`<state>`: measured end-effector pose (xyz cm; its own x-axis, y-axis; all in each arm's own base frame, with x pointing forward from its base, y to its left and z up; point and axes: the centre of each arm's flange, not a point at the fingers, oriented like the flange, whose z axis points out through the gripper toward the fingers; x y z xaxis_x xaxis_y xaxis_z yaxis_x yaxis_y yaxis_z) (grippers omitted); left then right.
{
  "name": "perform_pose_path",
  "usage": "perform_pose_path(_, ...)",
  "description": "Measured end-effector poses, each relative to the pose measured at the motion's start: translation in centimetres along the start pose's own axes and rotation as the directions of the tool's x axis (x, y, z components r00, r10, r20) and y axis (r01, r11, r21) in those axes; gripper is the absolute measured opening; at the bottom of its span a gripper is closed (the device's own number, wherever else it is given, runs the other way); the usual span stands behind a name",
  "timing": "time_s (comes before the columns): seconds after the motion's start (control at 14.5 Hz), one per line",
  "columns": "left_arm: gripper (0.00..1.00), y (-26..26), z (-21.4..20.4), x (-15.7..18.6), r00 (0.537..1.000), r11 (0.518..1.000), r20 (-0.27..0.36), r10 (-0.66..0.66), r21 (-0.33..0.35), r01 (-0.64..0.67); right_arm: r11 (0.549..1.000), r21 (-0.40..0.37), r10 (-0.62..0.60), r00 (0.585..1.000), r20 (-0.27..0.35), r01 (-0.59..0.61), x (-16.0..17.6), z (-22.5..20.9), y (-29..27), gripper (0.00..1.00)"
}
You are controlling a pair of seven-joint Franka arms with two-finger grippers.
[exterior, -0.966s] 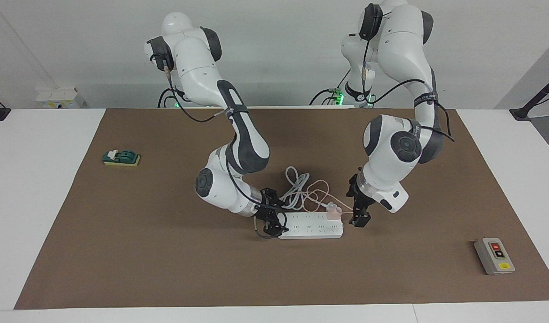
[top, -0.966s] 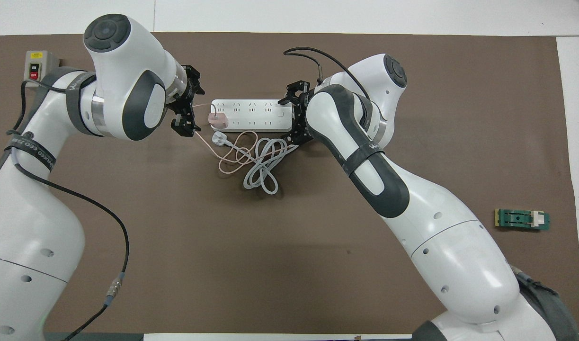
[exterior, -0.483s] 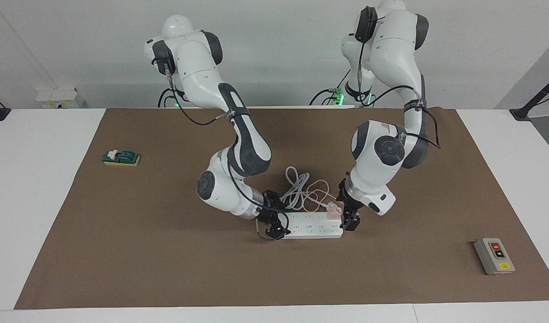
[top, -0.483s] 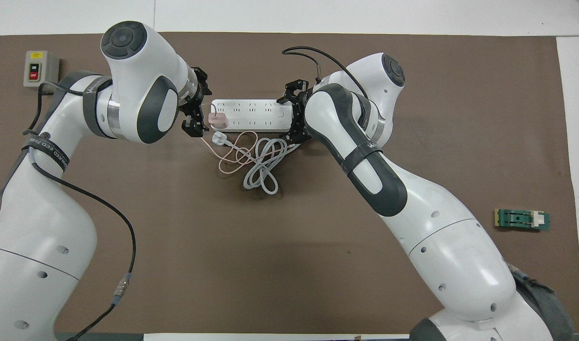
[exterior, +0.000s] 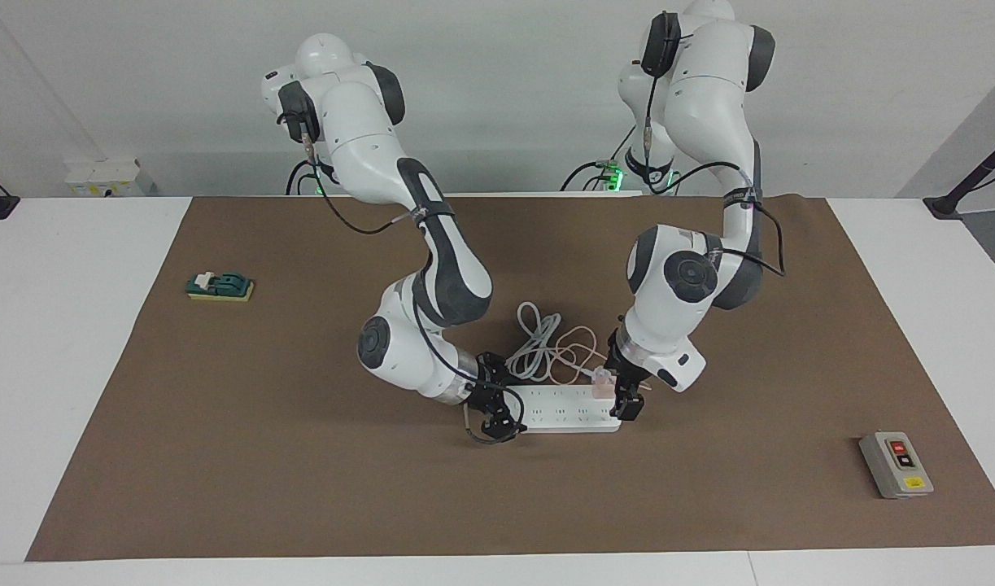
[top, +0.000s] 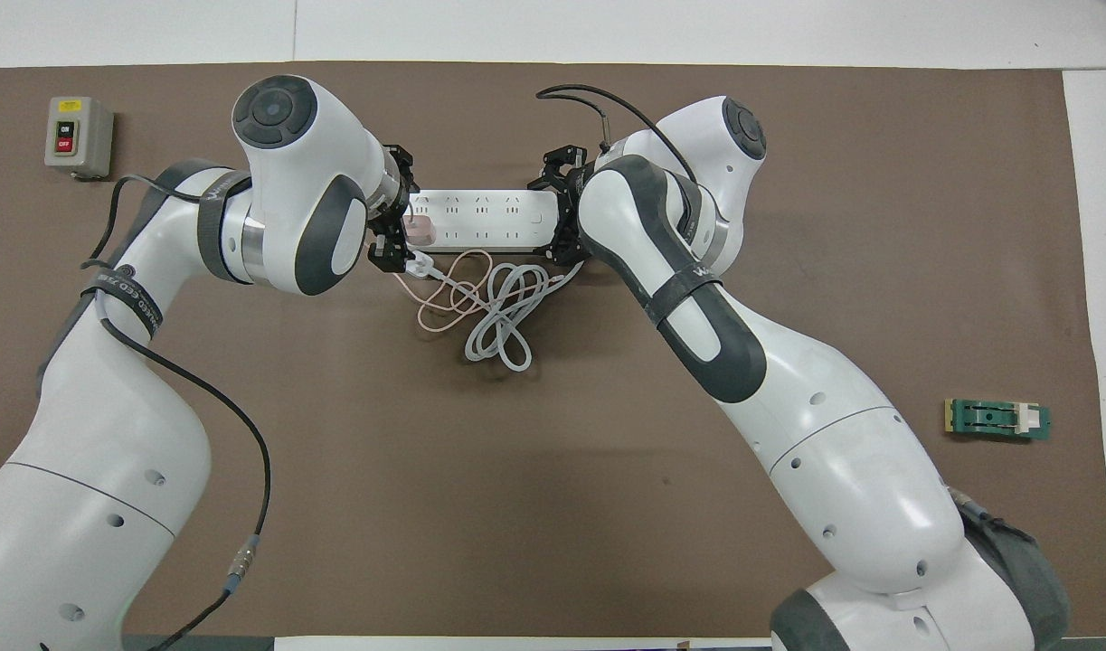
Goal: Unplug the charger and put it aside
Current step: 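Grasp the pink charger with the left gripper while the right gripper holds the strip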
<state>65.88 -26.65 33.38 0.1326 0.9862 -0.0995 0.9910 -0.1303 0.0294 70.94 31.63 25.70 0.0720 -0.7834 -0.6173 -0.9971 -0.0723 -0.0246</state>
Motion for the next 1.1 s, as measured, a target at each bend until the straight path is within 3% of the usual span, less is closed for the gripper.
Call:
perform_pose_path(0.07, 0.96, -0.05, 0.07, -0.04, 1.000, 1.000, 0.000, 0.001, 0.001, -0.001, 1.000, -0.001, -0.001, 1.000, -0.003, 0.001, 0.09, 0.12, 0.00, 1.00)
perform_pose_path(0.14, 0.89, -0.08, 0.11, -0.08, 1.000, 1.000, -0.001, 0.001, 0.002, -0.001, 1.000, 0.002, 0.001, 1.000, -0.004, -0.001, 0.13, 0.07, -0.07, 0.93)
perform_pose_path(0.48, 0.34, -0.36, 0.11, -0.17, 1.000, 1.000, -0.005, -0.001, 0.016, 0.001, 1.000, 0.004, 0.002, 1.000, -0.004, -0.002, 0.13, 0.06, -0.09, 0.93)
perform_pose_path(1.1, 0.31, -0.39, 0.10, -0.18, 1.000, 1.000, -0.005, -0.005, 0.015, 0.005, 1.000, 0.004, 0.000, 1.000, -0.004, 0.000, 0.12, 0.07, -0.08, 0.93)
